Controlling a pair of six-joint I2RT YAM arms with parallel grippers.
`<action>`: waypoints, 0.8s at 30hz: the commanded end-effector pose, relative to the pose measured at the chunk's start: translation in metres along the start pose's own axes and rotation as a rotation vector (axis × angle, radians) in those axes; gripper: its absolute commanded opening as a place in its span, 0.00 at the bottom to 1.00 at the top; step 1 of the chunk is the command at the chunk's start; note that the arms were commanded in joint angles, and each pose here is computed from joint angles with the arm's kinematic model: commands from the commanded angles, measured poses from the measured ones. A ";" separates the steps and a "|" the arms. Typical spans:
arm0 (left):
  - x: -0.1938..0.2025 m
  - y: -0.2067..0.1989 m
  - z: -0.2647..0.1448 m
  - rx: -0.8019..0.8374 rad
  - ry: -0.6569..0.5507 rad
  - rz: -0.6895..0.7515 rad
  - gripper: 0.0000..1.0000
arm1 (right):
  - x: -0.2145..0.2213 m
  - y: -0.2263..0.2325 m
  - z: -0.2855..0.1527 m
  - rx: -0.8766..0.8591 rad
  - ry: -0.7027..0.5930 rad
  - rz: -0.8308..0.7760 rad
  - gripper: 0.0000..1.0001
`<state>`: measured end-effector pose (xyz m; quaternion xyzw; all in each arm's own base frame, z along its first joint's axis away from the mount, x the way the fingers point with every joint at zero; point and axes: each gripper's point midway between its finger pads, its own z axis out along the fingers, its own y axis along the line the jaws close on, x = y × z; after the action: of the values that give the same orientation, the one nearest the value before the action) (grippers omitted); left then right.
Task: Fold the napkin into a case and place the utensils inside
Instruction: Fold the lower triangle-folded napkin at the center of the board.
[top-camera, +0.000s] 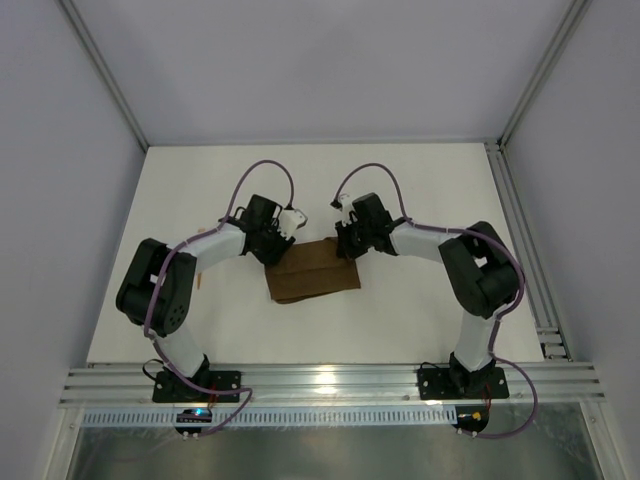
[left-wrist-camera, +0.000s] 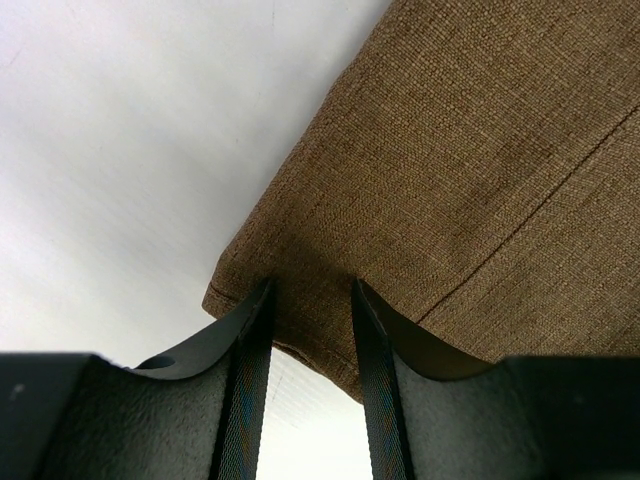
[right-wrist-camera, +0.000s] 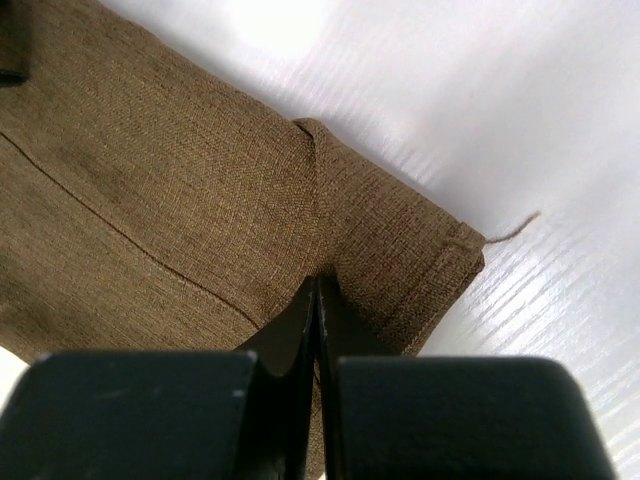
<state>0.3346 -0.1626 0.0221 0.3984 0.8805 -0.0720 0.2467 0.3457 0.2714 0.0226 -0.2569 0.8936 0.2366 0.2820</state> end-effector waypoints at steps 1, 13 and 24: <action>-0.005 0.007 -0.006 -0.016 -0.005 -0.002 0.39 | 0.019 -0.014 -0.012 0.070 0.036 0.010 0.03; -0.038 -0.014 -0.043 0.098 -0.111 0.005 0.46 | -0.046 0.013 -0.045 -0.001 -0.091 -0.067 0.04; -0.045 -0.004 -0.063 0.044 -0.121 -0.039 0.45 | -0.084 0.001 -0.040 -0.032 -0.166 0.031 0.04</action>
<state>0.3323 -0.1872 0.1015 0.4002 0.8561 -0.1387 0.2962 0.3778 0.2781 0.1081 -0.2500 0.8625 0.2667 0.3500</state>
